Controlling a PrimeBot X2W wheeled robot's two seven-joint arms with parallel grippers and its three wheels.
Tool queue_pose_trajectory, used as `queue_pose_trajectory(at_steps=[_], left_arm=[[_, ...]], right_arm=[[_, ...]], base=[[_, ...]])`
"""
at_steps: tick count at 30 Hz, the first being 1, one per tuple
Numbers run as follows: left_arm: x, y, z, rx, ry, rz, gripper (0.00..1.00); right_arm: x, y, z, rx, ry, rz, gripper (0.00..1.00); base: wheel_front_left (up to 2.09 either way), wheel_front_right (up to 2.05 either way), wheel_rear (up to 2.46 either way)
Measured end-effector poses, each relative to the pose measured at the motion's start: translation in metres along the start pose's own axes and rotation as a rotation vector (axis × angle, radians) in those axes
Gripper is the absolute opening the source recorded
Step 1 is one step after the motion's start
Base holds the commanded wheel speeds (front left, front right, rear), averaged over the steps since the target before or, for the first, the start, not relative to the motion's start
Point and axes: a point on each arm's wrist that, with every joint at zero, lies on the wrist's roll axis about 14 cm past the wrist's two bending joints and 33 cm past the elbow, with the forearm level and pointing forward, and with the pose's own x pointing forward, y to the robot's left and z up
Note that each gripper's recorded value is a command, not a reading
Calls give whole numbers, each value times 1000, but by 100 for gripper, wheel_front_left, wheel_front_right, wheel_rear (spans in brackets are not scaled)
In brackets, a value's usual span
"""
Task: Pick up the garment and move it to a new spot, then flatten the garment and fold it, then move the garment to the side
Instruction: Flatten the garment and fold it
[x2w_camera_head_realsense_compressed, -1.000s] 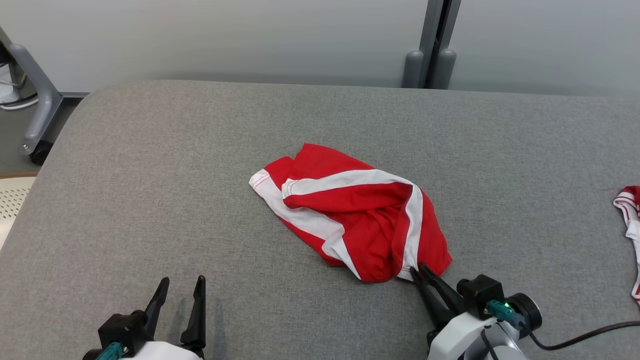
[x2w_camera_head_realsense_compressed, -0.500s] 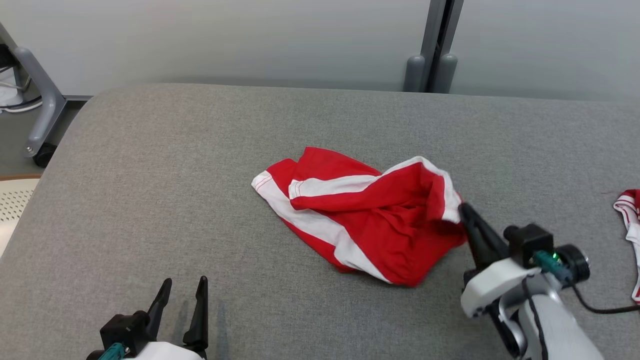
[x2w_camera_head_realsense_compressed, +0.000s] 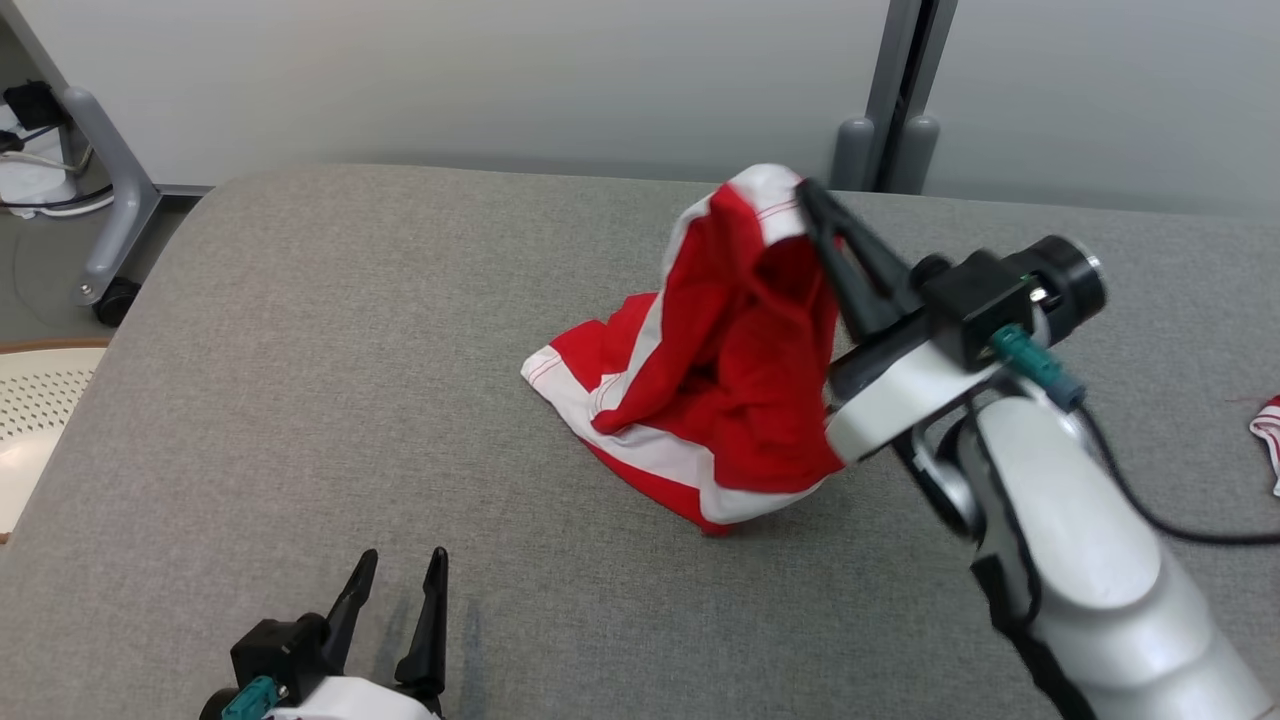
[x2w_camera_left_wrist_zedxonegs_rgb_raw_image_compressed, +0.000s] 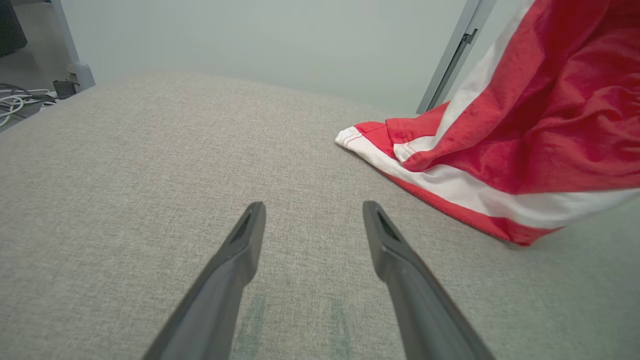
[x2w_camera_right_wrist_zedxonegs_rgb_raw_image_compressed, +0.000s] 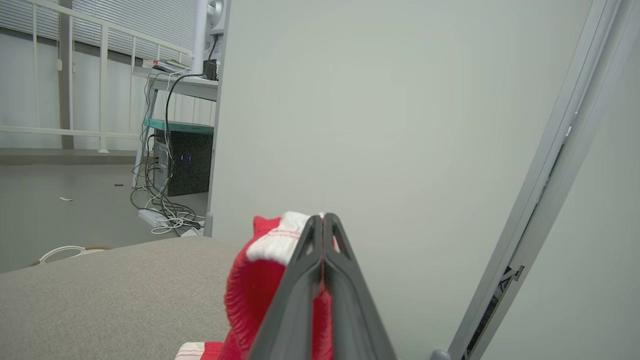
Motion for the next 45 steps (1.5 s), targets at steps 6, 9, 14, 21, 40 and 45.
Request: queue_pose_trajectory(at_steps=[6,9,14,21,40,45], left_arm=[[0,-3,-8,-5,24,-8,100],[5,-11,-10,-1,33,-31,100],[21,-29,-6,13,28,-88,100],[49,-57,3,37,10,-181,100],[109,-111,-29,-60,156,-296,100],[115,-113,-44,-42,204,-299,88]], right_arm=[[-50,40,-43,18,117,120,0],[-108,43,-97,48,305,128,0],[-181,24,-151,47,532,80,0],[-218,-5,-180,40,664,-23,91],[-207,-65,-153,56,526,-319,100],[-215,-72,-156,63,537,-356,100]], base=[[0,0,0],[0,0,0],[0,0,0],[0,0,0],[0,0,0],[0,0,0]])
